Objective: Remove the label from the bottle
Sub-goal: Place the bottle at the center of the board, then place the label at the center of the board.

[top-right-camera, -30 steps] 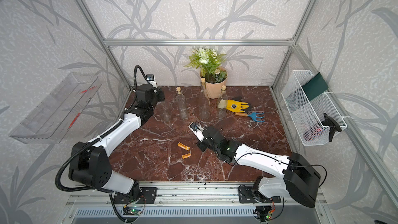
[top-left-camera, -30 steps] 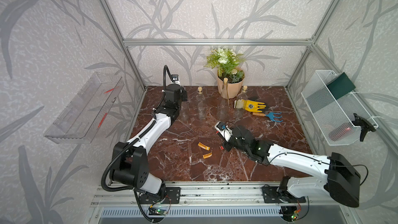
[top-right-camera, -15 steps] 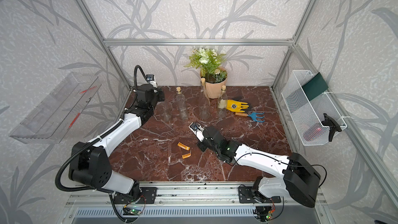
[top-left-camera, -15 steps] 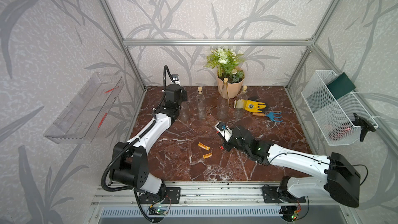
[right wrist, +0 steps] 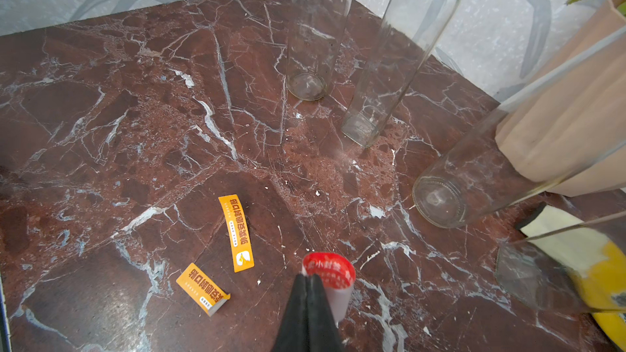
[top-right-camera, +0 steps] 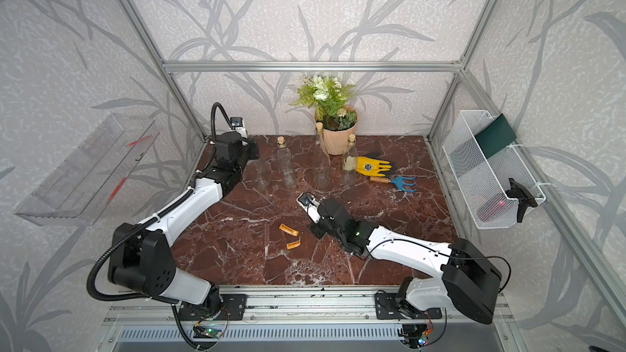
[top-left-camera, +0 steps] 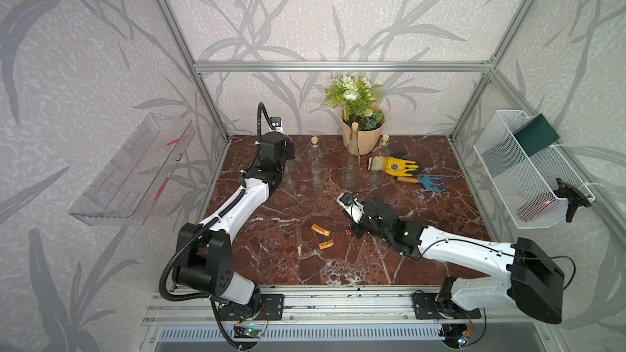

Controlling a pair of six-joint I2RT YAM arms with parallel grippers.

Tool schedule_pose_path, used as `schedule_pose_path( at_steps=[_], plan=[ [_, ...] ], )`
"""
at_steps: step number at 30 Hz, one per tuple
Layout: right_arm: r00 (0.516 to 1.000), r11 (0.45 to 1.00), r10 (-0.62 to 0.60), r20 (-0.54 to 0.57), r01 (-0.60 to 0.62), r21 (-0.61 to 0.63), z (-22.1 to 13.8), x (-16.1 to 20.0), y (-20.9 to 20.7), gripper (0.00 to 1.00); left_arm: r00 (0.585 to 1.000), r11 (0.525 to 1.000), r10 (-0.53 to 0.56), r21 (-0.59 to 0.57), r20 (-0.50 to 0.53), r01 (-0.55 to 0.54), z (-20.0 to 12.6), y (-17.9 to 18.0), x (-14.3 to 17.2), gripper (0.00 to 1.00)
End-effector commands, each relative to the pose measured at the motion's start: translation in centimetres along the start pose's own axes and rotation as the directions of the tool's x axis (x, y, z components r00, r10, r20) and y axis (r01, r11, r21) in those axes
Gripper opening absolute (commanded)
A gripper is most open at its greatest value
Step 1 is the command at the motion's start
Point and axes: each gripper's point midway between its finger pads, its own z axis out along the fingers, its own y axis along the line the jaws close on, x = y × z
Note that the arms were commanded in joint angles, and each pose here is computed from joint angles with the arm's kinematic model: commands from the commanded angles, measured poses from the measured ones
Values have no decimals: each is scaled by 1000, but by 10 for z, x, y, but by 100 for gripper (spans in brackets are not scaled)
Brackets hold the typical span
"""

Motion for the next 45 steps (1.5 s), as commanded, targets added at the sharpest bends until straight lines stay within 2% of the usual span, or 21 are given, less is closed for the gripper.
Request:
schedule_pose_path(
  at_steps=[1,8,26,36,45],
  plan=[
    [1000,1000,-10,27,10,2,0,-11,1,0,996,1000,-12,-24,90,14,-14,9,-32,23],
    [1000,1000,-13,23,13,4,-1,-11,1,0,996,1000,-6,-26,92,8,-14,9,-35,42],
    [999,999,-49,21,49,15,-2,-13,-1,0,996,999,19,-33,91,-16,-29,15,-41,66],
    [998,999,-51,25,51,9,-1,-16,0,0,996,999,29,-43,88,-25,-40,20,-42,85],
    [997,997,-74,13,74,19,0,-14,-2,0,997,999,22,-40,73,-19,-59,25,-39,91]
  ],
)
